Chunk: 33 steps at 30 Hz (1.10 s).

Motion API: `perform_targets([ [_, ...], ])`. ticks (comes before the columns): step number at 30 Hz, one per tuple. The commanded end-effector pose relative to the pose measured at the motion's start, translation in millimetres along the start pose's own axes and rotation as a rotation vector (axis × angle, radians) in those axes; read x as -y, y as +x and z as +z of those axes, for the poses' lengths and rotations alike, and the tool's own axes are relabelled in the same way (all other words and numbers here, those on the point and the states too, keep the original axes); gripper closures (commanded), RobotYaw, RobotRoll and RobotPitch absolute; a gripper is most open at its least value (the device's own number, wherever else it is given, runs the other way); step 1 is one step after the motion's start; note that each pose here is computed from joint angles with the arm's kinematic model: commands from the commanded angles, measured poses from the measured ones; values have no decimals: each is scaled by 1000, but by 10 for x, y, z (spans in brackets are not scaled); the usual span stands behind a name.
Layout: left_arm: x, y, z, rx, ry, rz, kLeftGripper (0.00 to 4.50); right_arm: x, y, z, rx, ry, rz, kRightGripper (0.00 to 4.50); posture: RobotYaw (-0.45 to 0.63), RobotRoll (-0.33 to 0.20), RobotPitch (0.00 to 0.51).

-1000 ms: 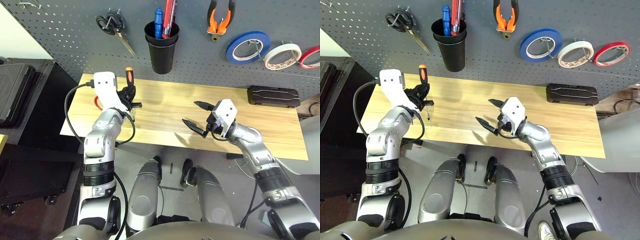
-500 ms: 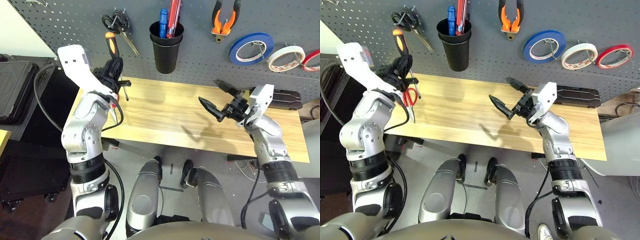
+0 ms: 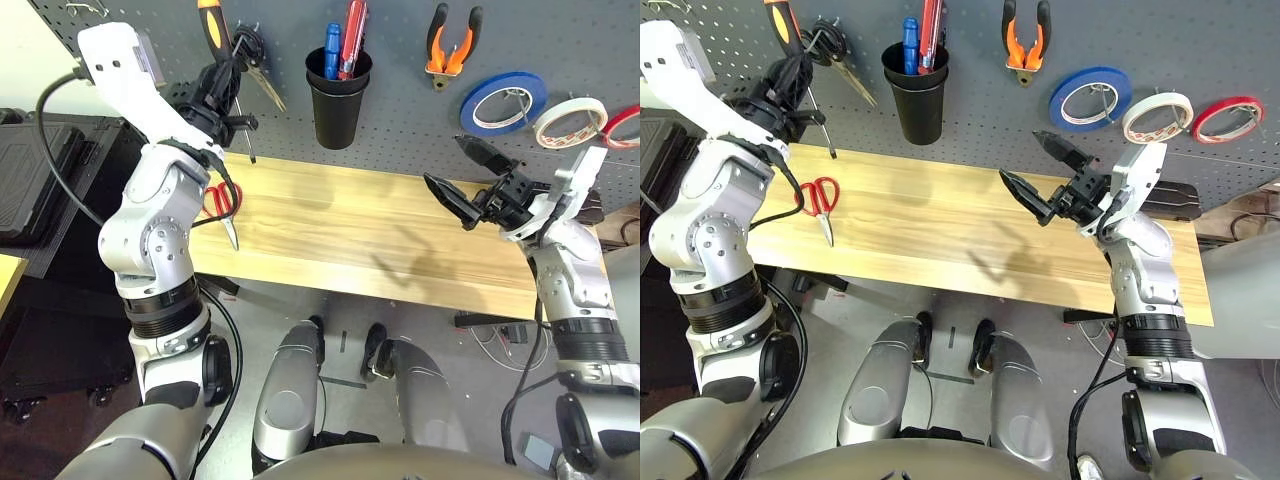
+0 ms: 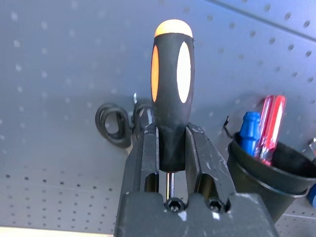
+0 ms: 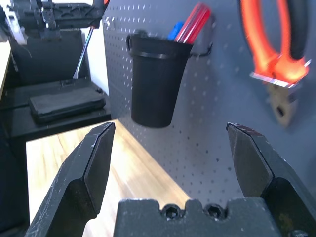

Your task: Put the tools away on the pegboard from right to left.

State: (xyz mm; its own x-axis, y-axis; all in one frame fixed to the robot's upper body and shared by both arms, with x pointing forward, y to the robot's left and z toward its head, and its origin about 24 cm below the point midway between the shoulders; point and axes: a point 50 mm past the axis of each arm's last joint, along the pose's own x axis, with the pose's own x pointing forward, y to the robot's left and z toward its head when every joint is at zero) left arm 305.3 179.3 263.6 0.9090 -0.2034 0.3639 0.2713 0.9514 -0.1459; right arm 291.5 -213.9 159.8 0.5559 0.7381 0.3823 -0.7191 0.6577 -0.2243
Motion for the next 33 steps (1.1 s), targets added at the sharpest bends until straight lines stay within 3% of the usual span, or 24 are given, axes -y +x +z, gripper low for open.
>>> perform_targets([
  [1,7,34,46,4,-7,-21,3936,53,-63,122,15,-10,8,0,233,0,200],
  [18,252,223,469,174,-103,-116,3936,112,-111,272,-2,-7,16,0,206,0,189],
  [29,480,526,505,239,-179,-157,3936,110,-84,312,0,-9,11,0,187,0,178],
  [33,646,665,456,251,-231,-189,3936,100,-72,307,1,-11,5,0,180,0,176],
])
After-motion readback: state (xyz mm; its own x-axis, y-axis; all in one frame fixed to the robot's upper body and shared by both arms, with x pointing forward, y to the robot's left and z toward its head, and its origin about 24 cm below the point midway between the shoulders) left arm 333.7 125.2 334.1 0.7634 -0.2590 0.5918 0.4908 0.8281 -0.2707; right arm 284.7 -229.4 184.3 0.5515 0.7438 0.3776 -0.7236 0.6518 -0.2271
